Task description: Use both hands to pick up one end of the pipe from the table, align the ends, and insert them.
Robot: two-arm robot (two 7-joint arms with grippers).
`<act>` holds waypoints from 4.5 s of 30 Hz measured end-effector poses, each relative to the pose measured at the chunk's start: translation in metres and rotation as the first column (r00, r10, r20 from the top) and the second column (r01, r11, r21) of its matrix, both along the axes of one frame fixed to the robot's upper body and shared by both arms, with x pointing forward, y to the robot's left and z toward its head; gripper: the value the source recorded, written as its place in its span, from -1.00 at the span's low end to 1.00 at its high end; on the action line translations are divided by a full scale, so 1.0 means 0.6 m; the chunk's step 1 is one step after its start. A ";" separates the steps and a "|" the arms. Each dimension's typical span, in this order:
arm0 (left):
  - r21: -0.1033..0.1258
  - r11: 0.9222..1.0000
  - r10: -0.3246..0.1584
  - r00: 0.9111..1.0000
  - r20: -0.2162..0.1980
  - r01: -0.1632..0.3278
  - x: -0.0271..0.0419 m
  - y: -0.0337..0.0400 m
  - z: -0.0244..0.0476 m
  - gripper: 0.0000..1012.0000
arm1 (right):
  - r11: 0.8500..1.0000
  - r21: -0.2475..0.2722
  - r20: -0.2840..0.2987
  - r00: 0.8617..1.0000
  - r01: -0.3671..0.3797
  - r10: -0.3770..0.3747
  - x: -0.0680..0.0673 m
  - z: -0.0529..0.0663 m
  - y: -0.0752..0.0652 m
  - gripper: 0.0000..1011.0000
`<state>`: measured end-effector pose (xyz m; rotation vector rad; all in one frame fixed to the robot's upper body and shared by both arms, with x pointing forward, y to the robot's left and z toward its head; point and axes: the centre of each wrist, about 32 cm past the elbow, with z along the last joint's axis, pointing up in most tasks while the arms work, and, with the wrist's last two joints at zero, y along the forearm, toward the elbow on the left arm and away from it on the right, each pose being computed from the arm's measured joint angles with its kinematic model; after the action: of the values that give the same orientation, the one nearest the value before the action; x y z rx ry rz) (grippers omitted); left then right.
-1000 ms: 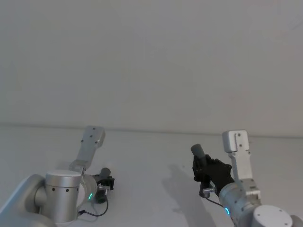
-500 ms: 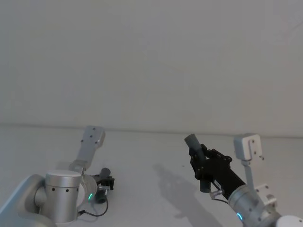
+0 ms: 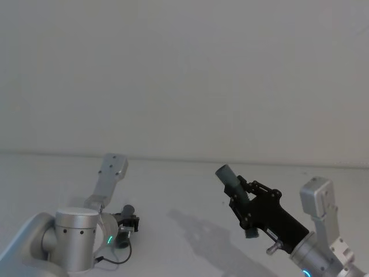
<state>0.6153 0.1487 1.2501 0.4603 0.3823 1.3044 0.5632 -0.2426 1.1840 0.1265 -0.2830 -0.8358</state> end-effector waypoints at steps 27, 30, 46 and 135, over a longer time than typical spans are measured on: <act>0.000 1.000 0.000 1.000 0.000 0.000 0.000 0.000 0.000 -0.34 | 0.900 -0.219 0.344 0.833 -0.377 0.433 0.059 0.000 -0.099 -0.43; 0.000 1.000 0.000 1.000 0.000 0.000 0.000 0.000 0.000 -0.34 | 0.880 -0.265 0.373 0.800 -0.395 0.471 0.066 0.008 -0.109 -0.43; 0.000 1.000 0.000 1.000 0.000 0.000 0.000 0.000 0.000 -0.34 | 0.803 -0.505 0.442 0.704 -0.317 0.556 0.078 0.061 -0.144 -0.43; 0.298 0.822 -0.557 0.793 0.247 0.485 -0.051 0.136 0.089 -0.34 | 0.800 -0.587 0.450 0.773 -0.121 0.447 0.047 0.084 -0.145 -0.43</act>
<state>0.5847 0.2304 1.3036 0.4835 -0.1725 0.8483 0.5912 -0.3298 1.2346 -0.1056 -1.0370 -0.3500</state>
